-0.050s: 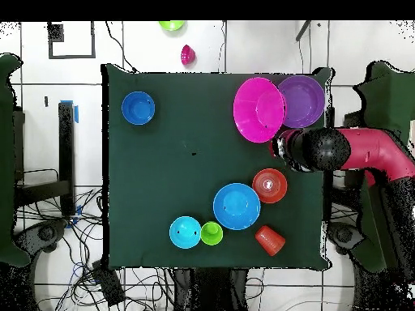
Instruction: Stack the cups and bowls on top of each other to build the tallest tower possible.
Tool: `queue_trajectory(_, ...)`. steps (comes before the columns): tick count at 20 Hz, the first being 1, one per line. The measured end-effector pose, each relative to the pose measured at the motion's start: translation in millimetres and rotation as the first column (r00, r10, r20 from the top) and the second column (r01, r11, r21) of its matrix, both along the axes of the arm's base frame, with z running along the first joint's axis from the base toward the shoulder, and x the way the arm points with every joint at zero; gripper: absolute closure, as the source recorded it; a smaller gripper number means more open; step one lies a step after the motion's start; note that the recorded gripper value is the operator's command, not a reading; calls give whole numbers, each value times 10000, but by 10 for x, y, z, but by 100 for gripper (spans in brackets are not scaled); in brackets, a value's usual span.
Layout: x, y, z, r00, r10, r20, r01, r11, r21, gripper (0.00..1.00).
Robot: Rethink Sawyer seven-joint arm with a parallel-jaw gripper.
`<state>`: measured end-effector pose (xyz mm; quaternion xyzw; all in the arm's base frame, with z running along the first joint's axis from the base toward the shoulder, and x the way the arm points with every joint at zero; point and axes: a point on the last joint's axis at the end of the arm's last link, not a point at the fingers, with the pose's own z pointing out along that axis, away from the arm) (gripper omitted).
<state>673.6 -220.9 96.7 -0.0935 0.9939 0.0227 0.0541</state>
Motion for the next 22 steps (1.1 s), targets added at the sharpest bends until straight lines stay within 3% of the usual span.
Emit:
queue_trajectory(5, 101, 63, 176, 9990, 352, 267, -346, 9991, -250, 0)
queue_trajectory(12, 168, 74, 215, 9932, 1075, 447, -1060, 9937, -357, 0)
queue_trajectory(17, 288, -13, 218, 9888, 1335, 669, -1312, 9906, -377, 0)
queue_trajectory(22, 557, -276, 235, 9832, 1618, 845, -1604, 9868, -236, 0)
